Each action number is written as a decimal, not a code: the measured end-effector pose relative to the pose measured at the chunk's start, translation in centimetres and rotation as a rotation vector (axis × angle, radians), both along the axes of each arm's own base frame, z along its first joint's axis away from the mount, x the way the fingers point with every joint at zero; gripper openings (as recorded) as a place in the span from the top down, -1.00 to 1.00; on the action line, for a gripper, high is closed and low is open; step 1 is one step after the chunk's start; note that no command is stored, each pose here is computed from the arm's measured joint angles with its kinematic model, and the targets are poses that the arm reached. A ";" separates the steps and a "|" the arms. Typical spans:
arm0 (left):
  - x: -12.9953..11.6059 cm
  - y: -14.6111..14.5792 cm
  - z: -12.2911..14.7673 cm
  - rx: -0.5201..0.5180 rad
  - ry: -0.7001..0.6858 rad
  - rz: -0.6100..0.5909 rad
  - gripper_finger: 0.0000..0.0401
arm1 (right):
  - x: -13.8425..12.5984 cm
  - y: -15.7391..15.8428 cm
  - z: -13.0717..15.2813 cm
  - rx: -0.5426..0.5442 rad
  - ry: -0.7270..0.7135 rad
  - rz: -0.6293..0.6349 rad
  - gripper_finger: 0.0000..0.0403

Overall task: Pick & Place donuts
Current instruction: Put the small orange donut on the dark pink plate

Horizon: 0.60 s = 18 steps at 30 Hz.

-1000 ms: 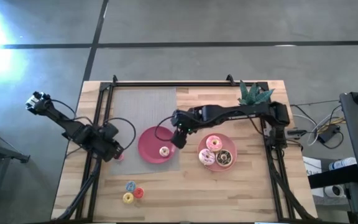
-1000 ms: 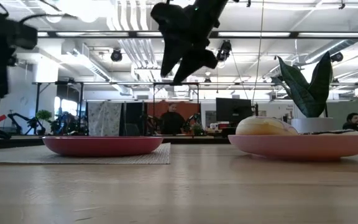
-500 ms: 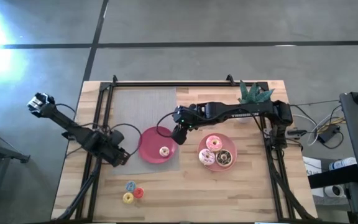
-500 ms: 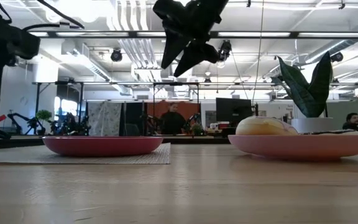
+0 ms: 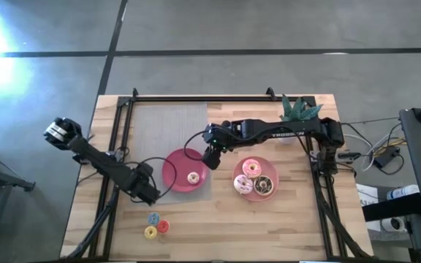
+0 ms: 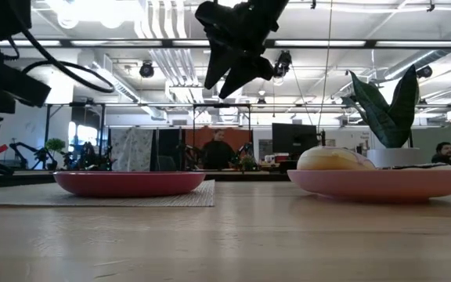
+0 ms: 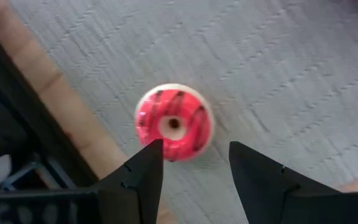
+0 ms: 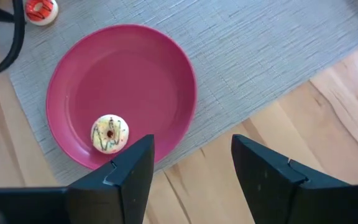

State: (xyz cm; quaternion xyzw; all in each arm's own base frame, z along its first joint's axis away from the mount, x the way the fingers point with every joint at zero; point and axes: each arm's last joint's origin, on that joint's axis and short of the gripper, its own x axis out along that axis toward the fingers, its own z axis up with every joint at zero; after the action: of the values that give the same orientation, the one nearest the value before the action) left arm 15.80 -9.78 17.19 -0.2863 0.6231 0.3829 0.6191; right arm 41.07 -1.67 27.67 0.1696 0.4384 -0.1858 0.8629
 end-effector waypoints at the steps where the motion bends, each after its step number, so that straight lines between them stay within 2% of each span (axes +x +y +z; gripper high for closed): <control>1: 0.2 -0.1 0.1 -0.001 0.000 -0.007 0.22 | 0.0 0.0 0.0 0.000 0.000 0.001 -0.02; 8: 1.3 -0.8 -0.3 0.011 0.021 -0.013 0.24 | 0.0 0.0 0.0 0.003 0.004 0.014 -0.02; 18: 1.7 -1.0 -2.0 0.054 0.109 -0.046 0.39 | 0.0 0.0 -0.2 0.018 0.010 0.025 -0.02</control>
State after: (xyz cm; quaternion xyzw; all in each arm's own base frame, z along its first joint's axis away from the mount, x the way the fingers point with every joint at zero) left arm 17.46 -10.81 15.24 -0.2339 0.6517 0.4000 0.6005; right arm 41.02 -1.63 27.50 0.1711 0.4462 -0.1720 0.8614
